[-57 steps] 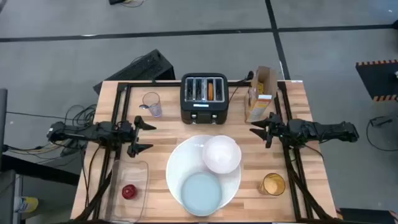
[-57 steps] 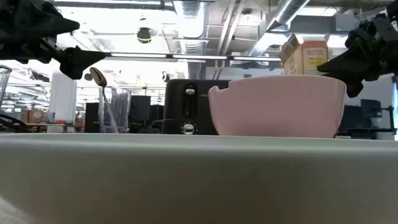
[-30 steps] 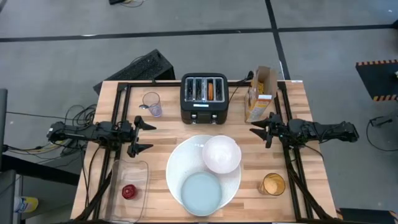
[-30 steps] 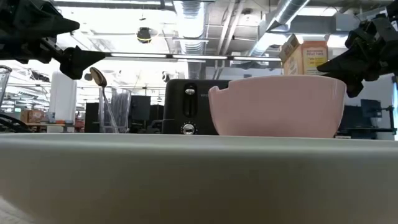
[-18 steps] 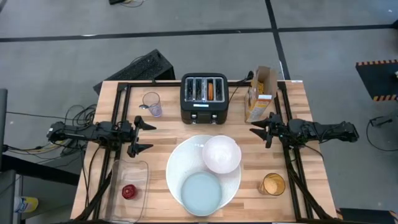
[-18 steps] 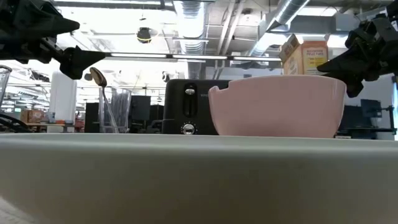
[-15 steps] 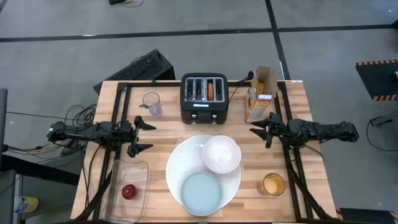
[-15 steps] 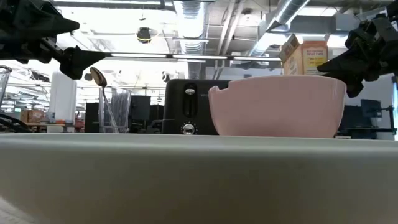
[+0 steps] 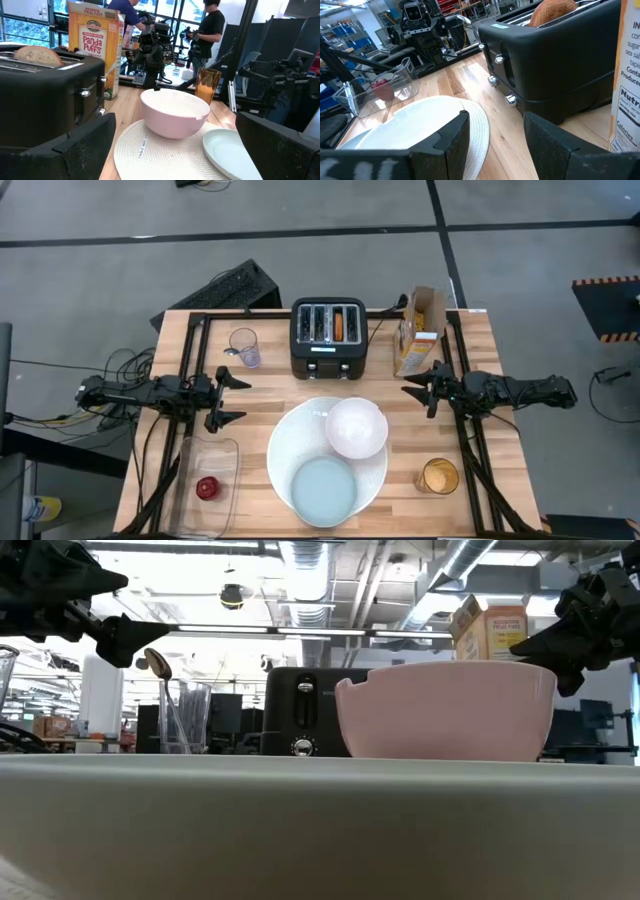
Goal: Arrange a breakfast setting
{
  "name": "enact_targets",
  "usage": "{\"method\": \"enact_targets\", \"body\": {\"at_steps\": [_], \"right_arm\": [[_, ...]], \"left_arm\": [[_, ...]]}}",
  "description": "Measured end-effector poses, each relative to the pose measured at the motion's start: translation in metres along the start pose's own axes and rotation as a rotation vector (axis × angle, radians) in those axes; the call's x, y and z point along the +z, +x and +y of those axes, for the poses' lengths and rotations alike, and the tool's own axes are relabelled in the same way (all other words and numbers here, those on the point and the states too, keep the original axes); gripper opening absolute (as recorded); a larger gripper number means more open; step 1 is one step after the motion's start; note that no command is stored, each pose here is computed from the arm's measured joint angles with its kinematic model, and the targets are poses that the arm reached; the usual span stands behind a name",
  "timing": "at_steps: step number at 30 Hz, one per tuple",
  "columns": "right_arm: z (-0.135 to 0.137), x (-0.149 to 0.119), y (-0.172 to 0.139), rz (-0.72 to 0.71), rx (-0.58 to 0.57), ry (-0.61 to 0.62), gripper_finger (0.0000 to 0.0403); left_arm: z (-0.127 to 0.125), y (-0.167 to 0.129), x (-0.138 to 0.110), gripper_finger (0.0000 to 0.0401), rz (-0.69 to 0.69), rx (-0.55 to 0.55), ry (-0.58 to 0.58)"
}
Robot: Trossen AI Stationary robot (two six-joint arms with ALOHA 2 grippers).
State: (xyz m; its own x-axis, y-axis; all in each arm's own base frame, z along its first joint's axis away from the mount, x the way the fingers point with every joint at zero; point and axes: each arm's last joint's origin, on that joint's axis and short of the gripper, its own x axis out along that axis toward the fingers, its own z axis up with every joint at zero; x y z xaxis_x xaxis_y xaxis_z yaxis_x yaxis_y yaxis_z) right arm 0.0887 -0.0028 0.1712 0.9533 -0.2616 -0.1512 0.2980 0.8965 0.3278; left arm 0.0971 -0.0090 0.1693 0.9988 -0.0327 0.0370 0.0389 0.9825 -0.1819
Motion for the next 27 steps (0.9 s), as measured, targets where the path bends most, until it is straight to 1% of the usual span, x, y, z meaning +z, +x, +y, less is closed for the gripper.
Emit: {"method": "enact_targets", "body": {"at_steps": [11, 14, 17, 19, 24, 27], "right_arm": [[0.000, 0.000, 0.000, 0.000, 0.000, 0.000, 0.0208], [0.000, 0.000, 0.000, 0.000, 0.000, 0.000, 0.0208], [0.000, 0.000, 0.000, 0.000, 0.000, 0.000, 0.0208], [0.000, 0.000, 0.000, 0.000, 0.000, 0.000, 0.0208], [0.000, 0.000, 0.000, 0.000, 0.000, 0.000, 0.0208], [0.000, 0.000, 0.000, 0.000, 0.000, 0.000, 0.0208]], "left_arm": [[0.000, 0.000, 0.001, 0.0399, -0.007, 0.011, 0.006], [0.002, 0.000, 0.001, 0.0399, -0.023, 0.067, 0.033], [0.004, 0.000, 0.003, 0.0399, -0.047, 0.139, 0.015], [0.004, -0.001, 0.004, 0.0399, -0.033, 0.171, 0.013], [0.006, -0.006, 0.016, 0.0399, 0.014, 0.289, 0.085], [0.006, -0.011, 0.026, 0.0399, 0.019, 0.369, 0.096]]}}
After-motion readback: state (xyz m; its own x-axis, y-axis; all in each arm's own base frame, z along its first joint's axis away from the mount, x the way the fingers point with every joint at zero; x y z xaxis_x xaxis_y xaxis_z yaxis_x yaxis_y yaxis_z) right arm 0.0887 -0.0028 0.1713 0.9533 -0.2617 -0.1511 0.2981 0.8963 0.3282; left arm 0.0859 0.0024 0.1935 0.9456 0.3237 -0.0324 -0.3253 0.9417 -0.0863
